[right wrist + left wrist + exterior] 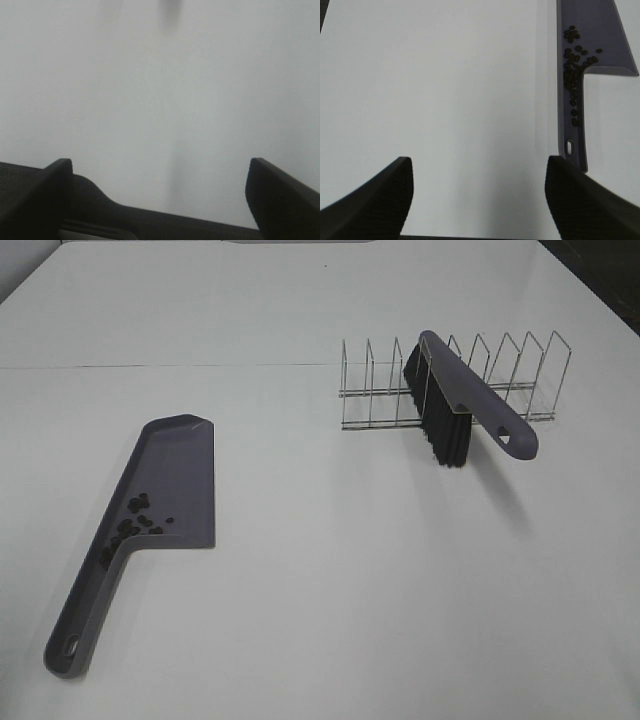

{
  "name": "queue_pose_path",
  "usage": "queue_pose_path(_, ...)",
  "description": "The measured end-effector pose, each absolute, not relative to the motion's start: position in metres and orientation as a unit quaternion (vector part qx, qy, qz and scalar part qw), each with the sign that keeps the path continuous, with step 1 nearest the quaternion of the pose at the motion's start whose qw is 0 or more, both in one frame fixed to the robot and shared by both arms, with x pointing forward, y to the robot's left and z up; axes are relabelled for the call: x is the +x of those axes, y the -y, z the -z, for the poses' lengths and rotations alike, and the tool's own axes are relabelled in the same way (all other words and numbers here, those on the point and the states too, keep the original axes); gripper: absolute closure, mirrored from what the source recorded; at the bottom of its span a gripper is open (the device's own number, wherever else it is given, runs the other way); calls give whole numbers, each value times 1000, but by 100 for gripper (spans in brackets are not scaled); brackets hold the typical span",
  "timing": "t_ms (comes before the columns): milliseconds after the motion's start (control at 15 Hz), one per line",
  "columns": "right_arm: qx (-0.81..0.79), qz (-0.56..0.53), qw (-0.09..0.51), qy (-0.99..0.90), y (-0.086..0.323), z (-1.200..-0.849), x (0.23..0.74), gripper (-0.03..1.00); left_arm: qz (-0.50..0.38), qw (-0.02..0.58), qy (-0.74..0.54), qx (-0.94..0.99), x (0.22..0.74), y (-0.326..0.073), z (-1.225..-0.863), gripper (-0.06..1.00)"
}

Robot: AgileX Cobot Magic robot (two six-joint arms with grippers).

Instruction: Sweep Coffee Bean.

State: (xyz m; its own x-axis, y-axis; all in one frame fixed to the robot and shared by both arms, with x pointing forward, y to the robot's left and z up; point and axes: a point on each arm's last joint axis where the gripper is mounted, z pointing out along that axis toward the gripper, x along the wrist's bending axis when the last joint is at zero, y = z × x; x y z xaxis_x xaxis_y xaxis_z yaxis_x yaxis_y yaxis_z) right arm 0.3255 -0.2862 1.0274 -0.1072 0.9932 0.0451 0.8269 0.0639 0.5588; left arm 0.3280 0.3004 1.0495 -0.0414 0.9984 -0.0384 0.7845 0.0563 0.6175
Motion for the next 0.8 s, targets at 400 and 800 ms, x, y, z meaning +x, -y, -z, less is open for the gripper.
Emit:
queue_pose_path(400,634,-256,200,-702,289,-1032,289,17,-271,276,-646,658,292,-300,-1058,13)
queue_pose_path(800,622,-288,229,-691,291,-1034,272,17,-351,339,-595,638,245,-301,-1057,13)
